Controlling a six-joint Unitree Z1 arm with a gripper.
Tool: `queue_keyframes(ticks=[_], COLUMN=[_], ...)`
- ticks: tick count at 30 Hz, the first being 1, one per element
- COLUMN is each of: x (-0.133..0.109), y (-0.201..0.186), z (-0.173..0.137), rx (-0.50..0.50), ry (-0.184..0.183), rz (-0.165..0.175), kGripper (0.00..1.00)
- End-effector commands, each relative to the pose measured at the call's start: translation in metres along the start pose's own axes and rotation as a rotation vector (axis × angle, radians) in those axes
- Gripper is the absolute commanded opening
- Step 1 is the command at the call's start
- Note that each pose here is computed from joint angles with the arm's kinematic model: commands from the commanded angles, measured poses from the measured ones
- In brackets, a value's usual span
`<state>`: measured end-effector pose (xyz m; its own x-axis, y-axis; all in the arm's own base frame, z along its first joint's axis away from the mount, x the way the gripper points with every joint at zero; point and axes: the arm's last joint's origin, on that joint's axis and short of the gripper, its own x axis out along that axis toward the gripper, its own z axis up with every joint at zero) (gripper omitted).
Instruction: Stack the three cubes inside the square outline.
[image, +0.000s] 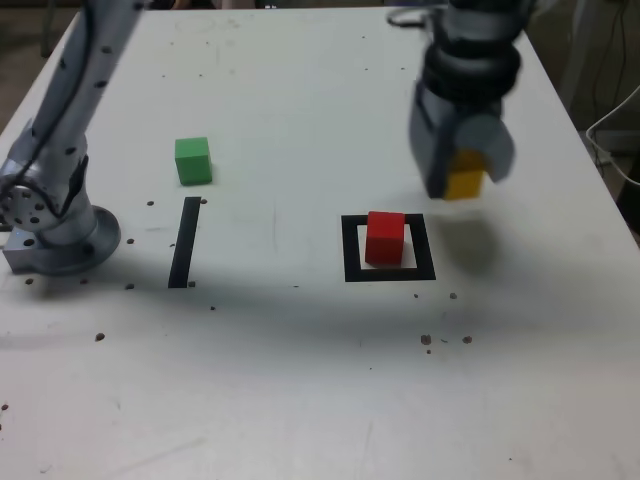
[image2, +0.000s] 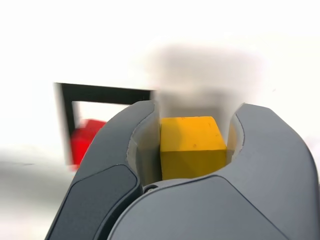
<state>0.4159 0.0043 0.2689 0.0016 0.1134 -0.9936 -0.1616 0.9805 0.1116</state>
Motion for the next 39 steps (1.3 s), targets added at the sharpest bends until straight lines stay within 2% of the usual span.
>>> queue_keyframes(ticks=[1,7,15,25,31,39], x=[-0.016,-0.03,-0.014,0.003,0.007,0.006], y=[0.001,0.002,-0.004,-0.015,-0.017,-0.02], z=[-0.02,-0.061,-0.075,-0.073,-0.076,-0.075], rx=[0.045,0.112,0.151,0.165,0.167,0.171], ry=[0.004,0.049,0.105,0.09,0.097,0.079], rz=[0.011,0.03,0.021,-0.023,-0.033,-0.049], kGripper=[0.11,0.11,0.11,0.11,0.11,0.11])
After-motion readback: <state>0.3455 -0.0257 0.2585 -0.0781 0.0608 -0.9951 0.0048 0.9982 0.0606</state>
